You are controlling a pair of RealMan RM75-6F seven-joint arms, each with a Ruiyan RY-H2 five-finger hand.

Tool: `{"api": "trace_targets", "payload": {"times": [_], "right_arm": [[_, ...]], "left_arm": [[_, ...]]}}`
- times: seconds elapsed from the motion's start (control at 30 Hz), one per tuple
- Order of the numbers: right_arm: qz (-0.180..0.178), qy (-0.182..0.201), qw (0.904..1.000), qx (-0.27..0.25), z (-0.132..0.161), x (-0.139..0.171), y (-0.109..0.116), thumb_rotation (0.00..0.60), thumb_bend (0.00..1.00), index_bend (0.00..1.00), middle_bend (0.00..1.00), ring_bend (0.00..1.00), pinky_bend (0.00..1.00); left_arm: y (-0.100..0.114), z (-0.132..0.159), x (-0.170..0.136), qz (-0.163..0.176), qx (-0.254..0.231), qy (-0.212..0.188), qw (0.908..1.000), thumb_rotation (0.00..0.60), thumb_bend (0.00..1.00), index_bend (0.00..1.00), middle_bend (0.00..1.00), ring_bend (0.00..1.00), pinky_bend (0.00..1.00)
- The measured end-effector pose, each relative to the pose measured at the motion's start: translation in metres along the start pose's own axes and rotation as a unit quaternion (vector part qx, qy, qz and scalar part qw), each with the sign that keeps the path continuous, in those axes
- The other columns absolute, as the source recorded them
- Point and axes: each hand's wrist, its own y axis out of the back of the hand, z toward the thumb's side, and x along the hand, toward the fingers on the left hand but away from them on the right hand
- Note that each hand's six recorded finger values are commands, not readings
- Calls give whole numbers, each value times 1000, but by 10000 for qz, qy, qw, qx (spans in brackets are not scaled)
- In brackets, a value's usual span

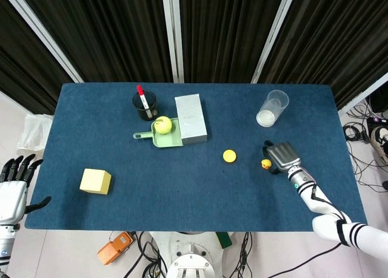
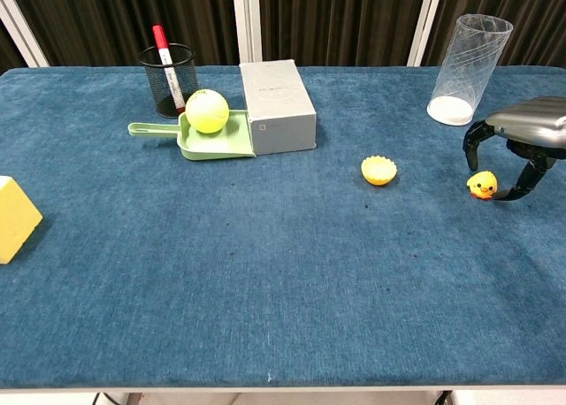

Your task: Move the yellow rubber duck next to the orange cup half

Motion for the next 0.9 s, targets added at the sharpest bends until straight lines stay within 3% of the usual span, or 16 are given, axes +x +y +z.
{"api": "trace_targets", "payload": {"times": [0.33, 0.63, 0.9], "right_arm": [[33, -17, 9999, -146, -1, -1, -4, 600, 392, 534, 314, 876, 1000], [-23, -5, 9998, -193, 0, -2, -3, 600, 466, 648, 348, 885, 1000], [-91, 14, 9994, -322, -1, 2, 1, 600, 469, 668, 355, 886, 1000]], "left_arm": [[0, -1, 0, 4, 3, 14, 10000, 600, 0, 153, 74, 14, 0], [0, -1, 1, 3, 0, 18, 10000, 600, 0, 153, 74, 14, 0], [0, -1, 1, 3, -3, 3, 10000, 600, 0, 153, 75, 14, 0]]}}
